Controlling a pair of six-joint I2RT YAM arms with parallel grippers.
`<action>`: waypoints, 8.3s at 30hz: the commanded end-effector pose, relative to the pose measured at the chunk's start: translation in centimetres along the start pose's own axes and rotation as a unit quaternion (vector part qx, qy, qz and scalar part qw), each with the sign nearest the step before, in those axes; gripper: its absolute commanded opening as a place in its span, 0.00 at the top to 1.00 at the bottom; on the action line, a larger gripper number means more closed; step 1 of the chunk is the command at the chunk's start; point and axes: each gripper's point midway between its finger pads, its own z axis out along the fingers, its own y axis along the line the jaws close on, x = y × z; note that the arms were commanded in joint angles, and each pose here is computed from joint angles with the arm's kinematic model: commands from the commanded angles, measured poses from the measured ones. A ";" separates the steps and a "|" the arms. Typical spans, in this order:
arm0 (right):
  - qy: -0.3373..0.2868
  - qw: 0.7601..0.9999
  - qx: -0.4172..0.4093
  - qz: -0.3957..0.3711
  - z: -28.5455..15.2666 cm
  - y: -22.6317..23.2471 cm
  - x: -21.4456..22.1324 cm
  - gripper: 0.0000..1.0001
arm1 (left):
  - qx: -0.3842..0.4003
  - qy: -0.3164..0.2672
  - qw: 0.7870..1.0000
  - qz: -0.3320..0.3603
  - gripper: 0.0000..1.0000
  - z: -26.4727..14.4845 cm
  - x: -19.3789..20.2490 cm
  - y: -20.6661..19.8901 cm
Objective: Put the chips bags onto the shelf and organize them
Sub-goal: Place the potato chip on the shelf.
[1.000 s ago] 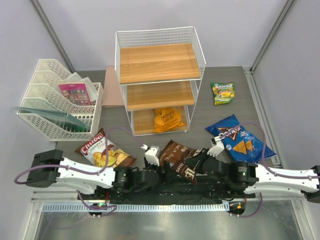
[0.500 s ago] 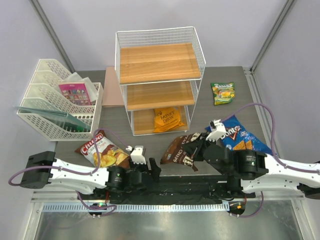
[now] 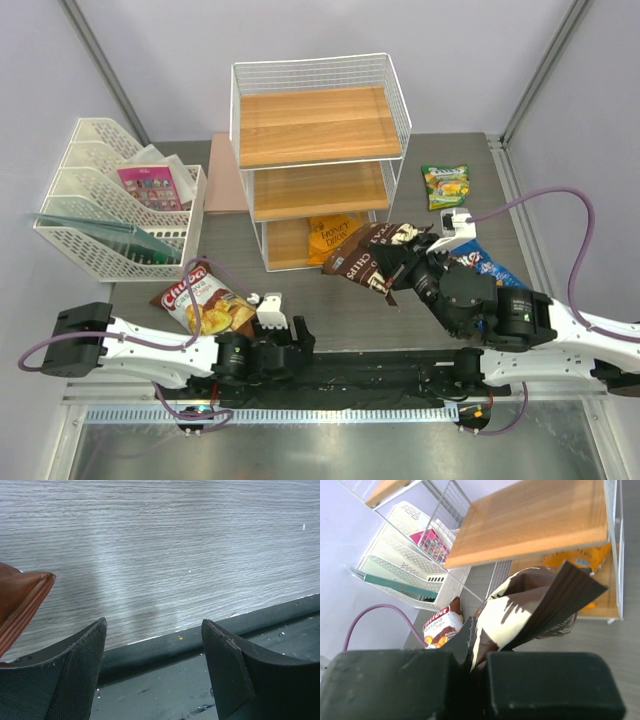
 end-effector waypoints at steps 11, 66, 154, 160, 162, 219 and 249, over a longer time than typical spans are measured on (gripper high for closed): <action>-0.152 0.986 -0.054 -0.050 2.3 8.3 -8.9 0.99 | -0.002 -0.030 0.999 -0.010 0.24 -0.2 -1.5 0.1; -0.314 0.924 0.220 0.007 11.0 -5.2 -0.3 0.99 | -0.002 -0.058 0.998 -0.012 0.28 -1.7 -3.5 3.3; -0.368 0.883 0.224 0.188 16.4 -6.6 -3.2 0.90 | 0.008 -0.036 0.999 -0.029 0.32 -1.4 -1.9 4.7; -0.344 0.903 0.193 0.167 16.4 -6.3 -2.2 0.42 | 0.005 -0.032 0.999 -0.024 0.32 -1.2 -1.7 4.4; -0.332 0.908 0.193 0.165 16.1 -6.0 -1.8 0.36 | 0.001 -0.030 0.999 -0.024 0.32 -1.1 -1.5 4.5; -0.199 0.961 0.120 0.152 8.3 -8.4 0.2 0.99 | -0.002 -0.025 0.999 0.033 0.19 -0.8 -2.4 -0.9; -0.310 0.909 0.041 0.274 10.3 -4.8 -3.2 0.99 | -0.016 -0.027 0.999 0.026 0.19 -1.3 -2.5 2.2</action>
